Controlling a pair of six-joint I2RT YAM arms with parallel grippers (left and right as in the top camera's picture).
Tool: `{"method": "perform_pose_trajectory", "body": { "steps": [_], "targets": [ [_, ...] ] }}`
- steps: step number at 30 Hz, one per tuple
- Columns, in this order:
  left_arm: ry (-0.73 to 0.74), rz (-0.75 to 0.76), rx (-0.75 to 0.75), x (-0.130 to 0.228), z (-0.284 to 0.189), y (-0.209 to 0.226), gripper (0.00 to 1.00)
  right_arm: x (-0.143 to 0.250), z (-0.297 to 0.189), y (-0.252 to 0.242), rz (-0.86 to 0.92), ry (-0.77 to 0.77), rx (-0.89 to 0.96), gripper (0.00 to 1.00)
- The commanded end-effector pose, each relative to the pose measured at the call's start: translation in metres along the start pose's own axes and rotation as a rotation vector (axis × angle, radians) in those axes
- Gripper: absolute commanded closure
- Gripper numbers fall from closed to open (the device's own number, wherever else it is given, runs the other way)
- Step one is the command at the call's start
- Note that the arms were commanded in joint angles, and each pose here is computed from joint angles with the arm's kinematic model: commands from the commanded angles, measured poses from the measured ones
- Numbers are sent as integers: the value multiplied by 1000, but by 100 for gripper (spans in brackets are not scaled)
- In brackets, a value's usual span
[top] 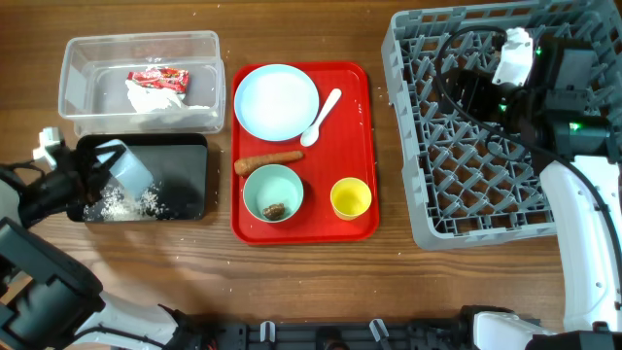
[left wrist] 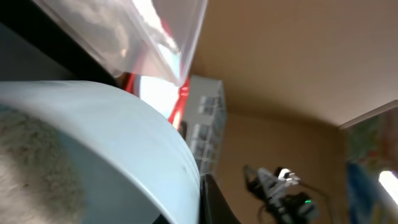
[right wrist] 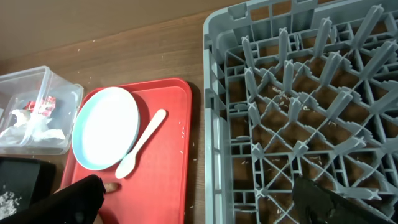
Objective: Sort waste into correct bins and load items into the dishwasher rack
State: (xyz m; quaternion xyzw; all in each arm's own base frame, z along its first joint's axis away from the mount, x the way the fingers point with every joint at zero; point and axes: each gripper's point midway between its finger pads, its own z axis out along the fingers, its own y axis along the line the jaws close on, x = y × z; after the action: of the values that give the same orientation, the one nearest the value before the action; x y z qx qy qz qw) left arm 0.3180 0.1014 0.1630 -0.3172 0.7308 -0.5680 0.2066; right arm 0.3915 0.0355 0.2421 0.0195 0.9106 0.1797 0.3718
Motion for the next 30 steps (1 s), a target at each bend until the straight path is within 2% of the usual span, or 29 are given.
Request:
{"method": "perform_pose_trajectory", "body": {
  "steps": [1,4,6,12,14,16,17,21,22,24,26,27,30],
  "targets": [
    [-65,-62,150,-11,-14,-19,96,-5,-1,2,-1,-5,2,0],
    [-101,-93,246,-17,-25,-32,96,-4,-1,2,1,0,2,0],
    [-94,-196,296,-19,-27,-40,96,-2,-1,1,4,7,3,0],
    [-93,-203,296,-22,-27,-39,96,-1,-1,1,4,8,3,0],
    [-104,-124,289,-30,-28,-37,96,-1,-1,1,5,8,3,0],
    [-91,-211,296,-28,-28,-38,96,-1,-1,1,5,10,3,0],
    [-99,-160,294,-32,-28,-38,96,-1,-1,1,5,10,3,0],
    [-90,-184,287,-25,-26,-39,96,-1,-1,1,6,12,4,0],
    [-94,-140,241,-25,-24,-32,96,0,-1,1,6,14,4,0],
    [-72,-177,164,-15,-18,-22,96,0,-1,1,6,13,4,0],
    [-39,-106,155,-4,-8,-36,96,-1,-1,1,6,11,3,0],
    [-14,-20,136,4,0,-49,96,-1,-1,1,6,12,3,0],
    [70,248,-56,32,29,-90,96,1,-1,2,8,17,0,0]
  ]
}}
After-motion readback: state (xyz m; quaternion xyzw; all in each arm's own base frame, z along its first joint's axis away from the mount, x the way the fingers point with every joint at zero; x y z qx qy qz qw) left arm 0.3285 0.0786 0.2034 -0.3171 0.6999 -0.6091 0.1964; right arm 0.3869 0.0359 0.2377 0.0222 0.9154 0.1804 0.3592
